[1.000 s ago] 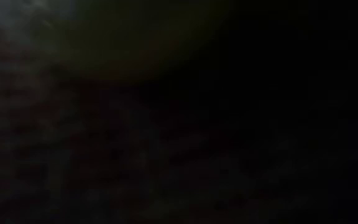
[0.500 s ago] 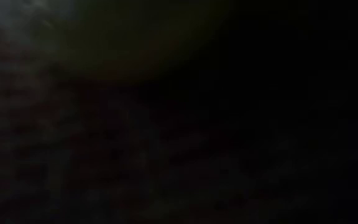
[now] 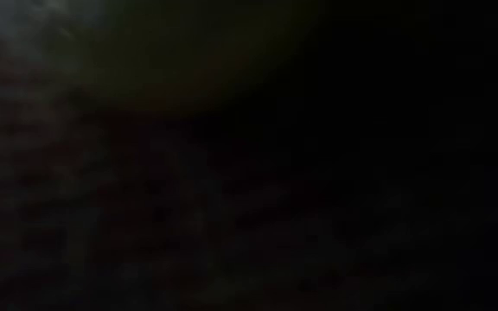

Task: Sort clothes
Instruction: Put the black jacket into the laundry bin

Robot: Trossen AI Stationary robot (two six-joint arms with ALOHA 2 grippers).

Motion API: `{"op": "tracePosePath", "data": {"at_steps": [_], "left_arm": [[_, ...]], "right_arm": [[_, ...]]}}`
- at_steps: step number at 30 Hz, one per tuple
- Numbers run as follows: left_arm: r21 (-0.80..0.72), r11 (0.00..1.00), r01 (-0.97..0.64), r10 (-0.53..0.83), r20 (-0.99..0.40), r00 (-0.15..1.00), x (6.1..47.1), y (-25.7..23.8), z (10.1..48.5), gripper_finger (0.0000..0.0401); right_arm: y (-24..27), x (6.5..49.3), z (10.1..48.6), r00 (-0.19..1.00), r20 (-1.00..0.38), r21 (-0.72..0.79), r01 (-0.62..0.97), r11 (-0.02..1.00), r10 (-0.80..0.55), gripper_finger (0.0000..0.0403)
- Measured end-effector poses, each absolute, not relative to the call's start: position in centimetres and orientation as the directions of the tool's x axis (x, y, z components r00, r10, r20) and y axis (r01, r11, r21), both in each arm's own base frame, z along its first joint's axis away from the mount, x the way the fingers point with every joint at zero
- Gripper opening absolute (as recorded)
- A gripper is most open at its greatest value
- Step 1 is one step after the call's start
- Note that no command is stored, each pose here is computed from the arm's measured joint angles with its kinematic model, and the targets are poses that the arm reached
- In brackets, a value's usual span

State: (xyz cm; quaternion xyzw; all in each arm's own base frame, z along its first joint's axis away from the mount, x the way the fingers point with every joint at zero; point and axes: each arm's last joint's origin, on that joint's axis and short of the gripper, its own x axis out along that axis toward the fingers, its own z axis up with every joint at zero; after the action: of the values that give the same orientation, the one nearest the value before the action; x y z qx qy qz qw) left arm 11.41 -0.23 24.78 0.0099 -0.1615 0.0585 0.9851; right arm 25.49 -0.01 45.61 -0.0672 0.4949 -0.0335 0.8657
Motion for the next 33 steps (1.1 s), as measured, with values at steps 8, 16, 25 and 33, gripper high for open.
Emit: {"op": "tracePosePath", "data": {"at_steps": [8,16,25,33], "left_arm": [[0.001,0.993,-0.118,0.112,0.313,0.943,11.4,-0.2,24.7,0.0004],[0.005,0.993,-0.118,0.111,0.299,0.948,11.5,-0.2,24.6,0.0004],[0.006,0.993,-0.118,0.111,0.293,0.950,11.5,-0.2,24.5,0.0004],[-0.005,0.993,-0.115,0.111,0.296,0.949,11.5,-0.2,24.6,0.0004]], "right_arm": [[4.8,25.8,40.9,0.340,-0.937,-0.124,-0.121,0.985,-0.077,0.0214],[9.9,24.4,35.5,0.176,-0.970,-0.201,-0.196,0.960,-0.168,0.0214],[14.0,21.8,33.9,0.211,-0.943,-0.305,-0.228,0.925,-0.259,0.0214],[15.7,19.1,28.5,0.208,-0.855,-0.519,-0.329,0.789,-0.476,0.0214]]}}
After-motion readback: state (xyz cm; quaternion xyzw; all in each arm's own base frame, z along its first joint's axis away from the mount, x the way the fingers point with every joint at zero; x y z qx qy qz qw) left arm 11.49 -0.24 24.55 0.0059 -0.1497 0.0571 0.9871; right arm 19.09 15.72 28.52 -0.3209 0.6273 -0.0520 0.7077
